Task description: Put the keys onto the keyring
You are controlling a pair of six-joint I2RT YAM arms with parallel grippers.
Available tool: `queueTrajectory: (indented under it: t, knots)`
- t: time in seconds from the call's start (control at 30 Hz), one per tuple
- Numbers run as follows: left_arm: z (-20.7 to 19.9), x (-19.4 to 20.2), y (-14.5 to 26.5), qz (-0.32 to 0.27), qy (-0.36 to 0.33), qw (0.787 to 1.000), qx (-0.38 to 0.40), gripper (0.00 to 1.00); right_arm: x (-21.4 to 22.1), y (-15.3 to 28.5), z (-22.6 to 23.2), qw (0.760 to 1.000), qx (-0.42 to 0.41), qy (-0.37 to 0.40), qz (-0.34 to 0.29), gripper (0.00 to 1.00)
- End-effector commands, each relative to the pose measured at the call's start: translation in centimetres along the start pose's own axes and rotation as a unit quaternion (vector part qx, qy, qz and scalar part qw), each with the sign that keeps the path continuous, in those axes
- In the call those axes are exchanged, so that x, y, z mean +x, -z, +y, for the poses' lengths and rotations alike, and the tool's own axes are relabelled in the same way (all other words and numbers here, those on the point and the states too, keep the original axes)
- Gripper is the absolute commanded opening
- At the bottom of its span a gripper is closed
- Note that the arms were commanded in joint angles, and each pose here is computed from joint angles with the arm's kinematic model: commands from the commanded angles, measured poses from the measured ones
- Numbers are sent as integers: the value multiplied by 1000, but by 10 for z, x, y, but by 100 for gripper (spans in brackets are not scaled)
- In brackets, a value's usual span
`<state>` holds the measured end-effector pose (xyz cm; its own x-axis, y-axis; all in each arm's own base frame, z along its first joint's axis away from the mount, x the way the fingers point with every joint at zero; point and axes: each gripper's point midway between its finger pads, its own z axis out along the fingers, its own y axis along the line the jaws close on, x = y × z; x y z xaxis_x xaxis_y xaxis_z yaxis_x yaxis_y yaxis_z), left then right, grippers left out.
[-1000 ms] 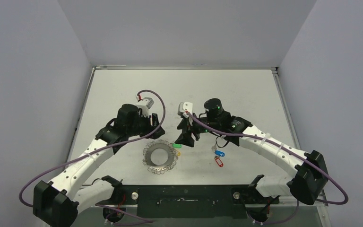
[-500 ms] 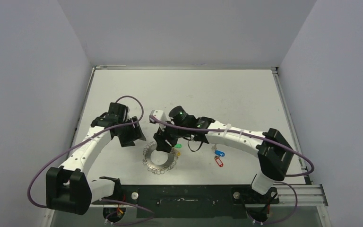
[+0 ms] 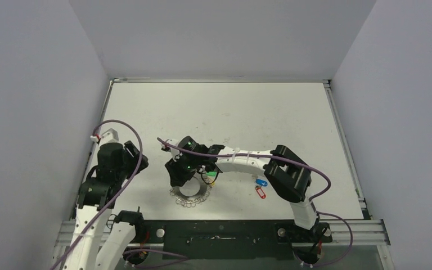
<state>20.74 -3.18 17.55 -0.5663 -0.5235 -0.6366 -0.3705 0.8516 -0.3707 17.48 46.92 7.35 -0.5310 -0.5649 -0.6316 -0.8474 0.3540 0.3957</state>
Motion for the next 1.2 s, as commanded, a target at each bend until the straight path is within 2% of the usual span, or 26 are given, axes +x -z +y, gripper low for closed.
queueTrajectory:
  t: [0.0, 0.2, 0.4, 0.7, 1.17]
  knots:
    - [12, -31, 20, -109, 24, 994, -6, 54, -43, -9, 1, 998, 7, -34, -55, 46]
    - [8, -44, 35, -146, 3, 989, 15, 53, -42, -24, -7, 997, 23, -58, -45, 42]
    - [1, -47, 36, -141, -20, 990, 26, 53, -36, -32, -14, 997, 37, -60, -22, 38]
    - [0, -46, 33, -140, -25, 989, 30, 53, -18, -32, -24, 996, 62, -60, 18, 37]
    - [2, -40, 29, -127, -39, 991, 27, 54, -6, -43, -14, 996, 44, -64, 38, 33]
